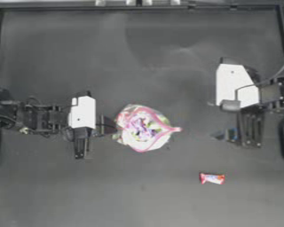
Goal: Put candy in bag
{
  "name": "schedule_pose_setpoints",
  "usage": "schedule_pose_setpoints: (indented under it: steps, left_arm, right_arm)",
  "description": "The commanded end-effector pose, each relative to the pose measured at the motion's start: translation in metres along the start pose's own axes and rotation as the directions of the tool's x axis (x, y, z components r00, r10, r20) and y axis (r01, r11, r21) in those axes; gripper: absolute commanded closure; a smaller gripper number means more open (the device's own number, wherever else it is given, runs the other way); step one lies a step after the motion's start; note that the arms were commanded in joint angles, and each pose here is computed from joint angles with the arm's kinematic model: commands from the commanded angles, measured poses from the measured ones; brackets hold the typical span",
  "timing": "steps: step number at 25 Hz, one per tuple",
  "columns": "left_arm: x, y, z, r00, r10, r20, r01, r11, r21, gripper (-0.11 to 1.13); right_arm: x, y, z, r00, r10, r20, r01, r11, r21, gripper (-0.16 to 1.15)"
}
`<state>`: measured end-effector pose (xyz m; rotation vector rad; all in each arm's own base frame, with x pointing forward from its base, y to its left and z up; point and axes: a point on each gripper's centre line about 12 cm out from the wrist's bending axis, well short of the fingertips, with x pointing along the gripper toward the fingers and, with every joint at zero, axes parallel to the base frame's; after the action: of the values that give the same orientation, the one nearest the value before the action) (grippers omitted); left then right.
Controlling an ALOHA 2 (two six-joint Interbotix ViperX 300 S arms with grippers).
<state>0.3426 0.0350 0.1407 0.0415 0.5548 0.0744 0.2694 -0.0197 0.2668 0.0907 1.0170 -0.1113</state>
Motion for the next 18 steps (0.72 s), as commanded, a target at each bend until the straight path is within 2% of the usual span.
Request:
schedule_pose_setpoints:
  steps: [1,5,7,12,18]
  left_arm:
    - [-0.002,0.001,0.013,0.999,0.004,0.040,-0.004,1.0000,0.002,0.99]
    - [-0.002,0.001,0.013,0.999,0.004,0.040,-0.004,1.0000,0.002,0.99]
    - [-0.002,0.002,0.013,0.999,0.005,0.040,-0.005,1.0000,0.002,0.99]
    - [-0.002,0.003,0.013,0.999,0.008,0.039,-0.008,1.0000,0.000,0.99]
    - [-0.002,0.004,0.013,0.999,0.010,0.039,-0.010,0.9999,-0.002,0.99]
  right_arm:
    - [-0.021,0.005,0.003,1.000,0.010,0.009,-0.010,0.9999,0.002,-0.04]
    - [-0.024,0.015,-0.005,0.998,0.019,-0.061,-0.019,0.9998,0.004,-0.04]
    - [-0.025,0.021,-0.008,0.996,0.026,-0.081,-0.024,0.9995,0.019,-0.04]
    - [-0.026,0.034,-0.013,0.994,0.017,-0.107,-0.016,0.9998,0.010,-0.04]
    - [-0.016,0.051,-0.019,0.988,0.007,-0.152,-0.003,0.9998,0.022,-0.04]
